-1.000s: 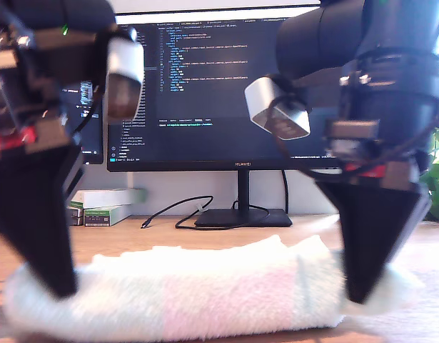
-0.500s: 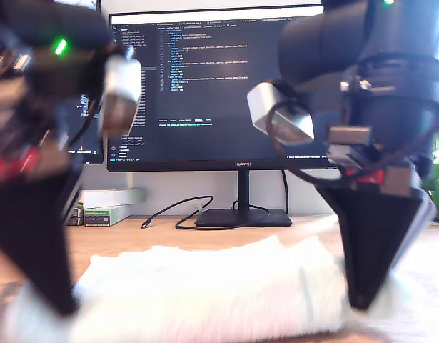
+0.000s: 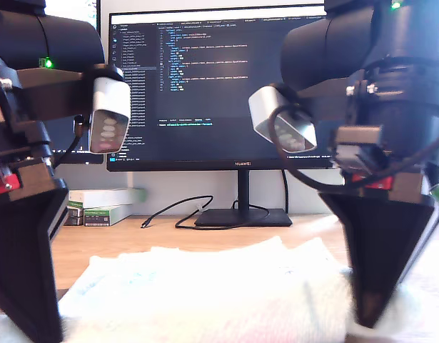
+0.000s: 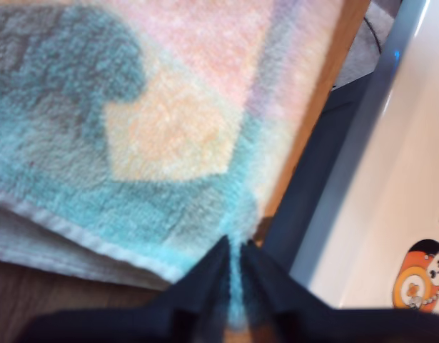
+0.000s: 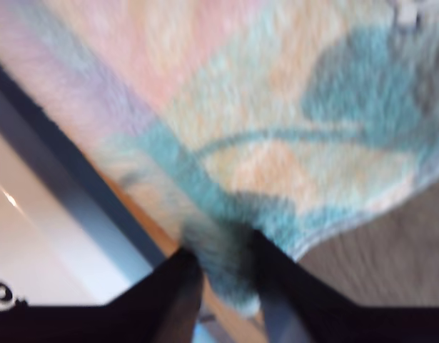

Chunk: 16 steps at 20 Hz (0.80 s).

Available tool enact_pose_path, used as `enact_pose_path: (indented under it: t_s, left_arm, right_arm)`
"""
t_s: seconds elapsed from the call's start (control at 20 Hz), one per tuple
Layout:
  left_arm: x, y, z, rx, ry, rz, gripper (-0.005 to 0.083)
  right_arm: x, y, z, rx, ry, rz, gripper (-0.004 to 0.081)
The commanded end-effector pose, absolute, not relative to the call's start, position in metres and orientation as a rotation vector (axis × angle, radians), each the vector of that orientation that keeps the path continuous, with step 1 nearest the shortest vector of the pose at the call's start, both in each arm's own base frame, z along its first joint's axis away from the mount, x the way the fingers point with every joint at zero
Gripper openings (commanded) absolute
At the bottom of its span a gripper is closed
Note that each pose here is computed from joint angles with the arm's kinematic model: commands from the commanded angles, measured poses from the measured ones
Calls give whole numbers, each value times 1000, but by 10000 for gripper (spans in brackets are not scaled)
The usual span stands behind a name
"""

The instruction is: Fold the tea towel to a neat square and place it to the right

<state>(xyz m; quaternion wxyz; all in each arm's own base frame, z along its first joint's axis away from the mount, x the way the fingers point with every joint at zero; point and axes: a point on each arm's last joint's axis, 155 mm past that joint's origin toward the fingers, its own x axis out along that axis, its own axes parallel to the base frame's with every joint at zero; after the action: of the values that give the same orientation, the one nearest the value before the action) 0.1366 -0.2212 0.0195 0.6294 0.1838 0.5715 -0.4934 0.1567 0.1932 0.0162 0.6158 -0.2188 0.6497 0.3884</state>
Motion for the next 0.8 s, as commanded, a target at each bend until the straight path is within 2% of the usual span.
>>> enact_pose_path:
  t_s: [0.0, 0.1, 0.45, 0.6, 0.75]
  left_arm:
    - [135, -219, 17, 413, 1330, -1125, 318]
    - [138, -220, 25, 391, 1336, -1124, 363]
    - [157, -218, 45, 314, 1323, -1116, 363]
    - [191, -210, 48, 234, 1262, -1029, 362]
    - [248, -193, 59, 29, 1171, -842, 358]
  right_arm:
    - [150, 191, 19, -490, 1535, 897, 338]
    - [149, 197, 32, -463, 1549, 919, 338]
    - [167, 215, 77, -419, 1501, 951, 341]
    - [182, 218, 83, -391, 1456, 936, 341]
    - [196, 216, 84, -359, 1426, 912, 341]
